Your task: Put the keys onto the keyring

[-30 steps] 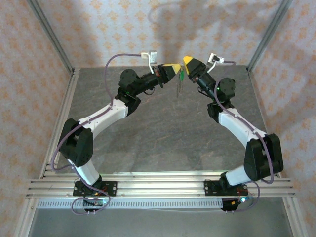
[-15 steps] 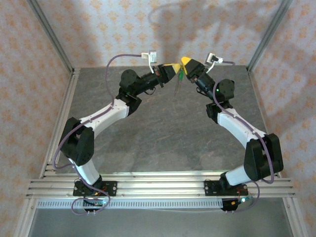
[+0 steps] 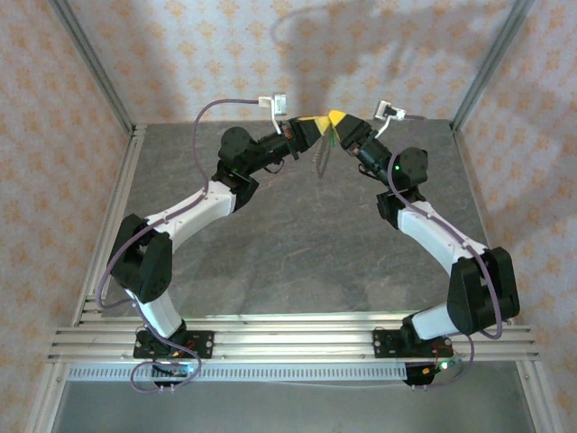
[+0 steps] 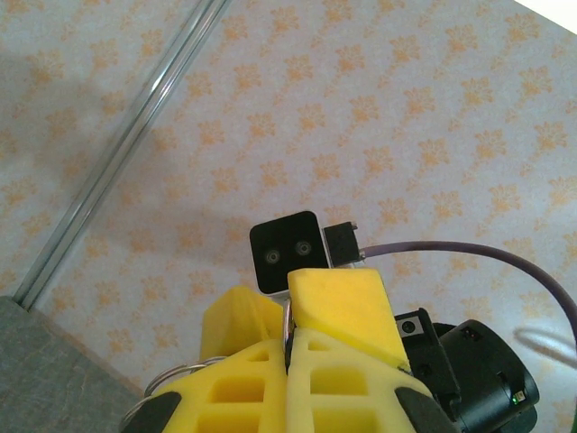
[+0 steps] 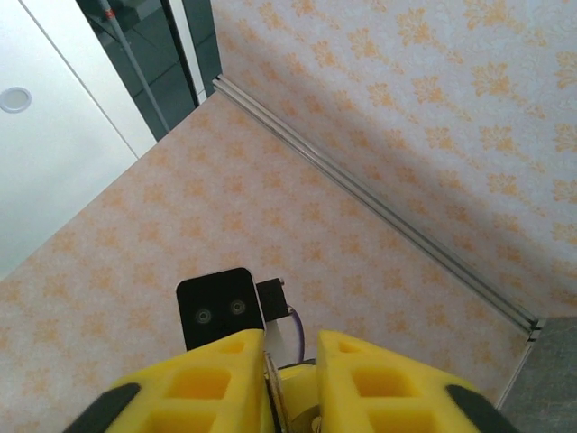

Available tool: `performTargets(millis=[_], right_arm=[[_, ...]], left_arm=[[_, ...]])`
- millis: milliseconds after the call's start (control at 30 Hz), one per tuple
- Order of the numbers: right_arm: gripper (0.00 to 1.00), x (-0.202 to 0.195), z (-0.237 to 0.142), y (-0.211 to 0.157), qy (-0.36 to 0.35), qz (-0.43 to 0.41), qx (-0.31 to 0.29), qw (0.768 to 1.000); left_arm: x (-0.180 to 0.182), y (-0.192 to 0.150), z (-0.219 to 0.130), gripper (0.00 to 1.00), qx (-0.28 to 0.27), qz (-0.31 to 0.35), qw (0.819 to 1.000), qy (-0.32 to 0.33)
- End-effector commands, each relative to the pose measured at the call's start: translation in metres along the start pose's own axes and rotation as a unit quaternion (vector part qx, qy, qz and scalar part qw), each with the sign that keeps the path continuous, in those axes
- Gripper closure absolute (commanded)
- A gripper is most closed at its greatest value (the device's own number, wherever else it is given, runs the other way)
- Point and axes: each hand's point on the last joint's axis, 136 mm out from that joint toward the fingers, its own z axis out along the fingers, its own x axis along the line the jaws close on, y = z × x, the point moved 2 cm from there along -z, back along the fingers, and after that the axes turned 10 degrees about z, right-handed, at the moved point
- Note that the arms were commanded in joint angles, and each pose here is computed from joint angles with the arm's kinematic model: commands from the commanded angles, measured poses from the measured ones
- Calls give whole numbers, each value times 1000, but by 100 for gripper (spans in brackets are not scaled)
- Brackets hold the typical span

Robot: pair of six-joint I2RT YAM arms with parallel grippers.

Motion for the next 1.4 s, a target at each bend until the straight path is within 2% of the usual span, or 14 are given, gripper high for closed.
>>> performTargets(millis=[0, 200, 367, 533, 733, 1000, 1367], right_arm=[[85, 14, -4, -8, 15, -22, 16, 1000], [100, 14, -6, -5, 7, -33, 14, 999], [100, 21, -9, 3, -1, -52, 17, 999], [100, 25, -11, 5, -38, -90, 50, 994], [100, 23, -11, -6, -88, -146, 120, 978], [100, 23, -12, -17, -111, -177, 190, 959], [100, 19, -11, -15, -111, -171, 177, 963]], left_arm=[[-18, 23, 5, 100, -35, 28, 999, -28], [-18, 23, 5, 100, -32, 28, 999, -26], [-14, 21, 4, 100, -16, 30, 999, -6], [-7, 30, -9, 77, -11, 50, 998, 35], [1, 39, -21, 59, 4, 55, 996, 63], [2, 28, -22, 56, 55, 64, 995, 51], [-8, 5, -13, 53, 97, 45, 994, 6]])
